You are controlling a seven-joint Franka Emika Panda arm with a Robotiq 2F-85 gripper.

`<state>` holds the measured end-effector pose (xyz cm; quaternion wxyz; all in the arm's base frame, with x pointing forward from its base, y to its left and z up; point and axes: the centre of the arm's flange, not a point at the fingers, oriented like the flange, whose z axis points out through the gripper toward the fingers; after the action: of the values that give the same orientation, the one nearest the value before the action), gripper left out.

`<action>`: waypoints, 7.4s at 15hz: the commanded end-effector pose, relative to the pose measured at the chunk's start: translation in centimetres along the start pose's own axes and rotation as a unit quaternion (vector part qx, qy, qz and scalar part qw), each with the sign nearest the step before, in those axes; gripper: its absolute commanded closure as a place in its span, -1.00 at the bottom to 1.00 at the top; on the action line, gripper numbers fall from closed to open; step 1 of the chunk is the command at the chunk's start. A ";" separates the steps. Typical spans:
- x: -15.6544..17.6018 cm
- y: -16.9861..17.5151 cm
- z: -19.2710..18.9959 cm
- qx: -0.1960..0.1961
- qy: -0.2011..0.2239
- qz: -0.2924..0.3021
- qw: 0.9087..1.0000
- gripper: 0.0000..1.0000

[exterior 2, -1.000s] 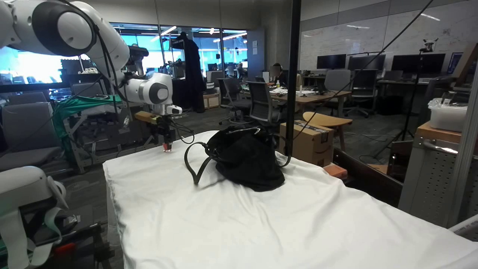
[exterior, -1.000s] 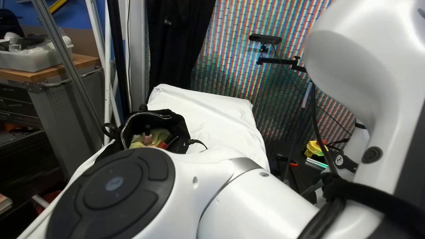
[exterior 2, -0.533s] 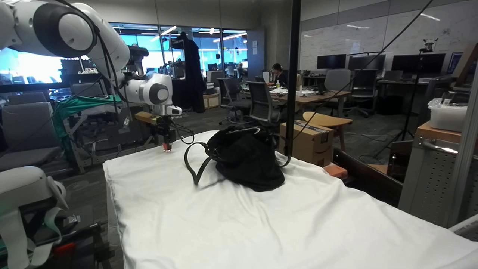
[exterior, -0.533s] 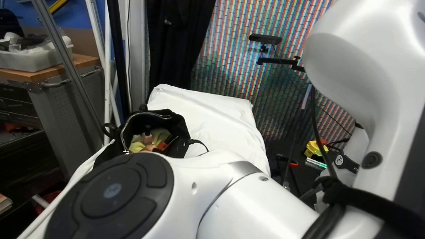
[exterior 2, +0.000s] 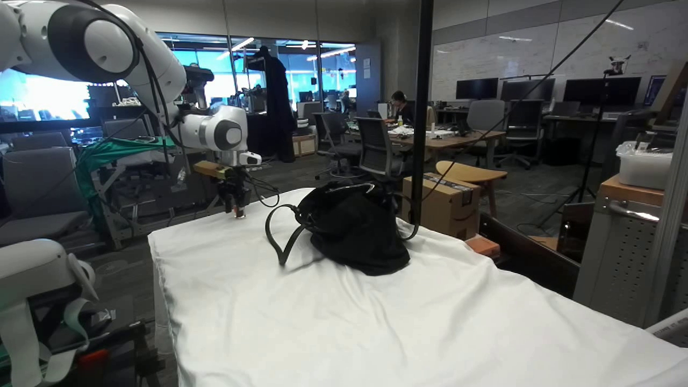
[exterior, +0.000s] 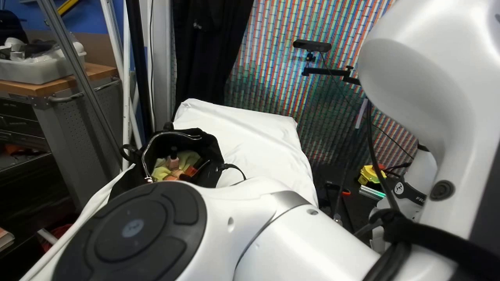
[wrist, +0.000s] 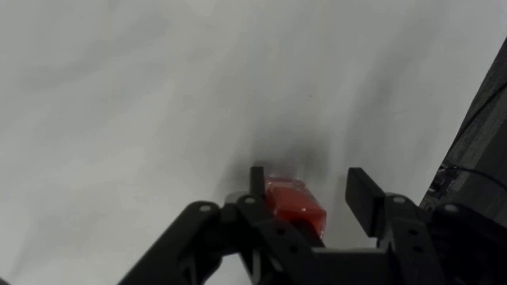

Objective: Pick up the nail polish bottles and place them in the black bag

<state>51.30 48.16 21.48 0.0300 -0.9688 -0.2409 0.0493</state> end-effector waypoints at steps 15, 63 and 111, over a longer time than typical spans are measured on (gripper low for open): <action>0.7 0.2 -0.4 -0.015 0.036 0.007 0.999 0.12; 2.0 2.5 -2.1 0.001 0.101 0.050 0.994 0.70; -8.5 36.4 -18.0 -0.057 0.092 0.354 0.929 -1.00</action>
<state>68.60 11.11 33.58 -0.0290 -0.9890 0.1263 -0.0710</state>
